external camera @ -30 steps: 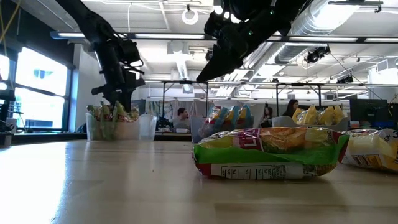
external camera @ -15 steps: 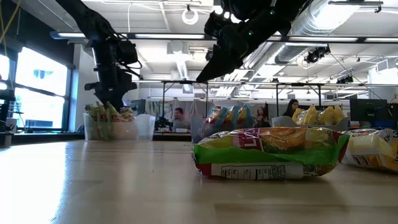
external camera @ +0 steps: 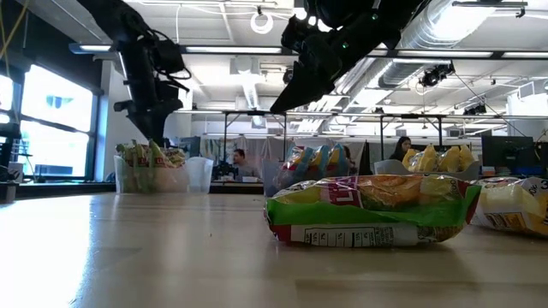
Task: Sort Maruchan noodles
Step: Put the blue noodle pack into the black bin
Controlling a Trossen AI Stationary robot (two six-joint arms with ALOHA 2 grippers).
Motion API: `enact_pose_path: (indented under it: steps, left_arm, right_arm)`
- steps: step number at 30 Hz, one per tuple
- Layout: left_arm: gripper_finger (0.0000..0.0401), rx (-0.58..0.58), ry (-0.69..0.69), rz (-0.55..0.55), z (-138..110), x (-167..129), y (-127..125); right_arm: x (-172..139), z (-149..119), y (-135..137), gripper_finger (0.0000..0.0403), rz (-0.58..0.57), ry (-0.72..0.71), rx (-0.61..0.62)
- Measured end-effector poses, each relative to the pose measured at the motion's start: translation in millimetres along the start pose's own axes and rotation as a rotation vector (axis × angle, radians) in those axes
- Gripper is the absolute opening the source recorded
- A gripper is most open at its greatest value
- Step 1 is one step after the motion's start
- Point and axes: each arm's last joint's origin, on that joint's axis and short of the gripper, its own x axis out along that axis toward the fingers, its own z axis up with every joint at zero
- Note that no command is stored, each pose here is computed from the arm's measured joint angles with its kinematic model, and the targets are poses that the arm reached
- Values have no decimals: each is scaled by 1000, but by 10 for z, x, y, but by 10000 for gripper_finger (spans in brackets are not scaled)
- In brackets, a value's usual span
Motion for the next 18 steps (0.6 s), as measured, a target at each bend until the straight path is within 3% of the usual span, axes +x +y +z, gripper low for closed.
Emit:
enact_pose_path:
  steps: [12,18]
  left_arm:
    - [129,48,-161,3,-64,-460,64]
    - [116,74,-299,-88,-104,-743,-14]
  right_arm:
    - [0,0,0,0,0,0,-5]
    - [1,-1,-3,0,-10,1,-8]
